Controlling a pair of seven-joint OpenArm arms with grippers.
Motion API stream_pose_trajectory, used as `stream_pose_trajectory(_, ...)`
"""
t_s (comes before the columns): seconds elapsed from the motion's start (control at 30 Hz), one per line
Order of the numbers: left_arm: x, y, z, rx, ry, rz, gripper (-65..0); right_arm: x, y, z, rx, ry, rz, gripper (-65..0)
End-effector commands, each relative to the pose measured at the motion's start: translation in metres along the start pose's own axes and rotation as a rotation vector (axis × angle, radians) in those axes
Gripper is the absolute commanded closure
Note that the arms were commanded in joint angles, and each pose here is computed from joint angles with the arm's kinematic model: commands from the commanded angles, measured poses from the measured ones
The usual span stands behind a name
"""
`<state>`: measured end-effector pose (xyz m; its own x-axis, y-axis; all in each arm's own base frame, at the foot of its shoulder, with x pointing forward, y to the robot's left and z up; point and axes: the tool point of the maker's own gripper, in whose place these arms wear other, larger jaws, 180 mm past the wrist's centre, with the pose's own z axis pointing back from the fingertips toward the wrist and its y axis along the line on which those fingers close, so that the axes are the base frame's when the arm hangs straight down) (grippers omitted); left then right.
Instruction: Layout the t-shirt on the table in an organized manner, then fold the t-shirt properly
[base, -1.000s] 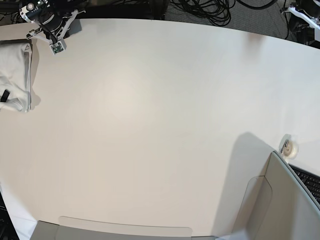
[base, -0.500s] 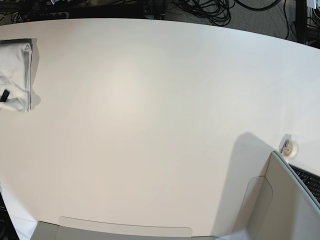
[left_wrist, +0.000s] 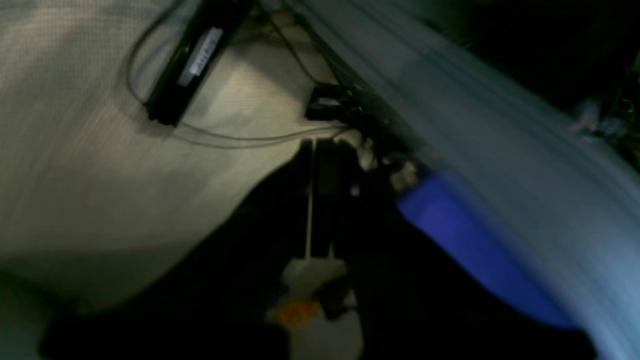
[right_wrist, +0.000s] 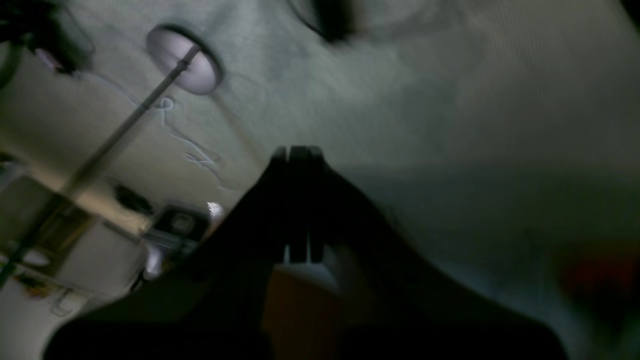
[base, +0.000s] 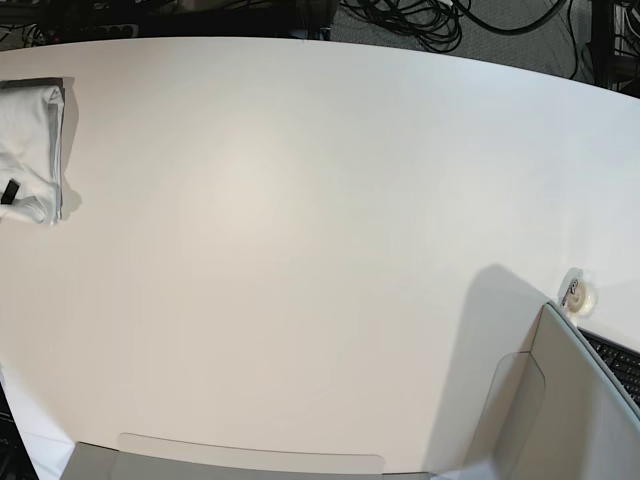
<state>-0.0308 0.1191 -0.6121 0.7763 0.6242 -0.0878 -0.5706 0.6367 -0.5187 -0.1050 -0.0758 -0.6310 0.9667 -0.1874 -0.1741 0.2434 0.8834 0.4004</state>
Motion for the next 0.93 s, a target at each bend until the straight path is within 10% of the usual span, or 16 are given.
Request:
stream_pose_trajectory(0.0, -0.003, -0.008, -0.008, -0.013, 0.019, -0.048, 0.0, 0.000, 0.021, -0.009, 0.045, 0.021, 0.055, 0.0)
stream_pose_trajectory(0.33, 0.015, 0.028, -0.033, 0.391, 0.018, -0.494, 0.0, 0.083, 0.034, -0.027, -0.175, -0.136, 0.286, 0.0)
stream_pose_trajectory(0.9, 0.029, 0.020, -0.038, 0.402, 0.009, -0.553, 0.0, 0.103, 0.042, -0.026, -0.170, -0.178, 0.275, 0.0)
